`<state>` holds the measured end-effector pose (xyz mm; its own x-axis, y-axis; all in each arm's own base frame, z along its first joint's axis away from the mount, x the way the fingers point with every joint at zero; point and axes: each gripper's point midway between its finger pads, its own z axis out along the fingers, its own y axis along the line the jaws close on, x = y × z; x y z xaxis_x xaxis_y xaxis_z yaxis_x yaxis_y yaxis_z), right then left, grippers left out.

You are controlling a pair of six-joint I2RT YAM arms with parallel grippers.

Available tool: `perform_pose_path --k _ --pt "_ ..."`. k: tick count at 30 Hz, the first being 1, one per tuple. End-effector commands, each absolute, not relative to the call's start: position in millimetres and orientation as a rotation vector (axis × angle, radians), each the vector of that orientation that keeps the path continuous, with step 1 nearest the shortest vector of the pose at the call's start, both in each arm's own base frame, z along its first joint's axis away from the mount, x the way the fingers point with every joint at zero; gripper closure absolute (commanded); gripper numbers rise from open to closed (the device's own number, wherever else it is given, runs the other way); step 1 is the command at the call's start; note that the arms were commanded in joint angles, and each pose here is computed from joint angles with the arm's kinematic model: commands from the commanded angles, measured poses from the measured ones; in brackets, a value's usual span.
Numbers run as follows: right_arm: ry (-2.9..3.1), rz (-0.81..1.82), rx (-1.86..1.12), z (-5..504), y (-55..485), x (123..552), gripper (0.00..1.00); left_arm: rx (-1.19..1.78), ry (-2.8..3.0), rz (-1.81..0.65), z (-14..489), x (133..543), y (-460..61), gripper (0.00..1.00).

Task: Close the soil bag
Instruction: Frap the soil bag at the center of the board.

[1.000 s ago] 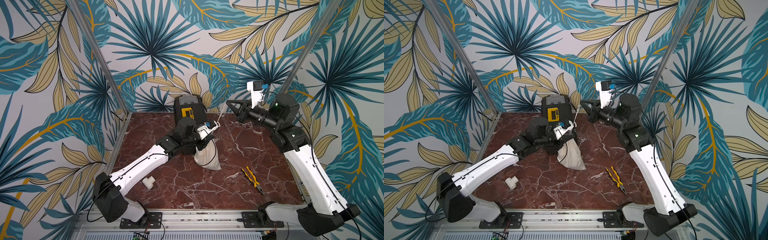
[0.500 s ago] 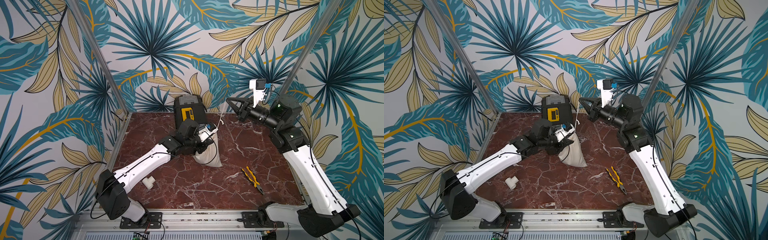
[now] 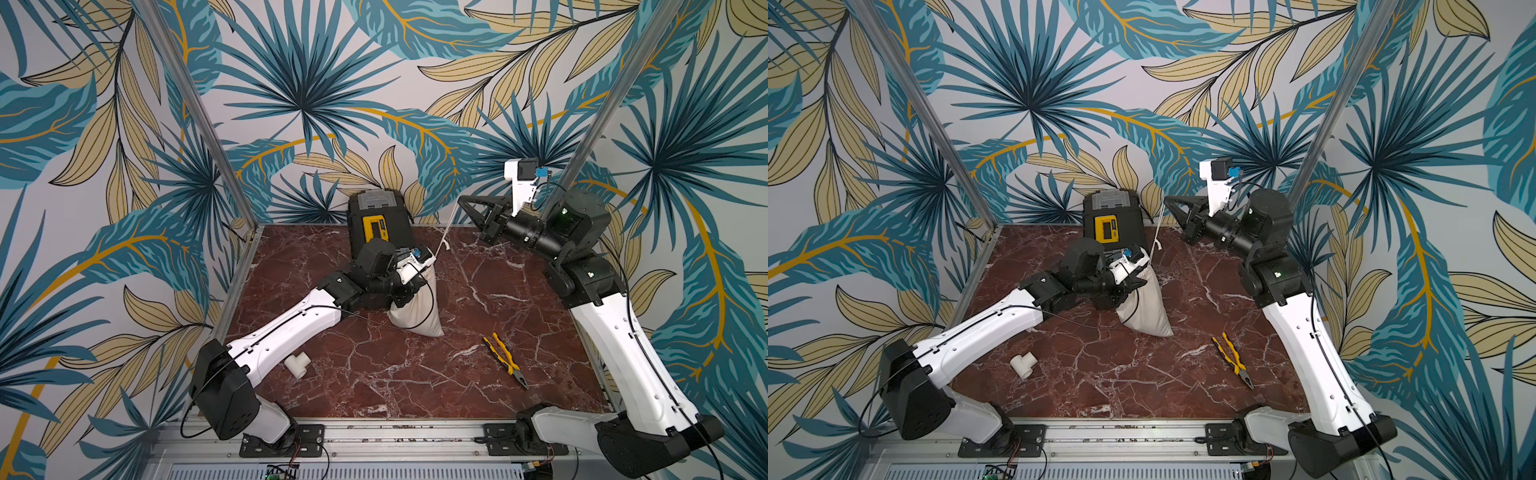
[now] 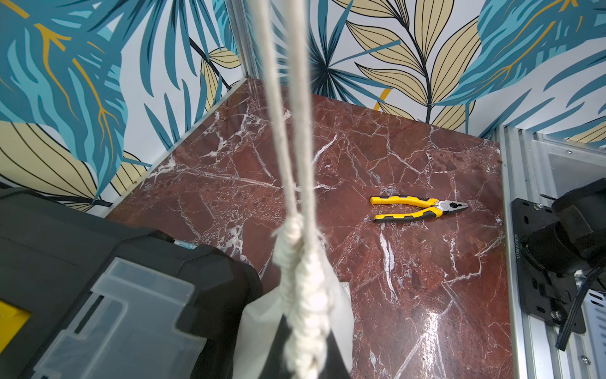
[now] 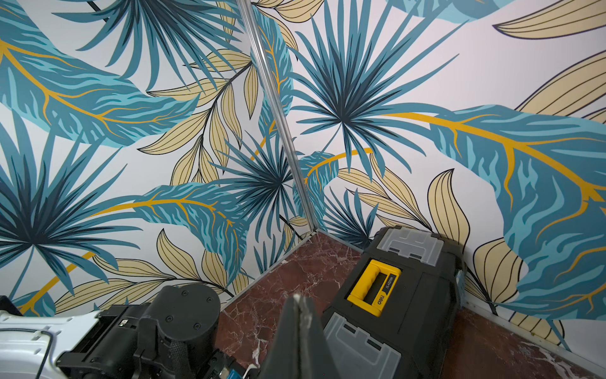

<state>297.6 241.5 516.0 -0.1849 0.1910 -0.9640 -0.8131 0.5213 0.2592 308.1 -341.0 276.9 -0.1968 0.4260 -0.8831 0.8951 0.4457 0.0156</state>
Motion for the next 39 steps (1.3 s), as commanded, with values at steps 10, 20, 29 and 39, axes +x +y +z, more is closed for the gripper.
perform_pose_path --k 10,20,29,39 --pt "1.715 0.605 -0.250 442.7 160.5 342.6 1.00 1.047 1.873 -0.626 285.4 309.6 -313.2 1.00" --pt "1.959 0.677 -0.259 328.1 169.2 334.6 1.00 1.044 1.859 -0.645 295.9 311.4 -316.5 1.00" --pt "2.157 0.841 -0.294 232.0 187.4 303.8 1.00 1.034 1.841 -0.636 304.0 316.9 -319.1 1.00" --pt "2.302 0.883 -0.383 175.2 202.3 283.5 0.93 1.015 1.851 -0.660 302.8 318.7 -322.5 1.00"
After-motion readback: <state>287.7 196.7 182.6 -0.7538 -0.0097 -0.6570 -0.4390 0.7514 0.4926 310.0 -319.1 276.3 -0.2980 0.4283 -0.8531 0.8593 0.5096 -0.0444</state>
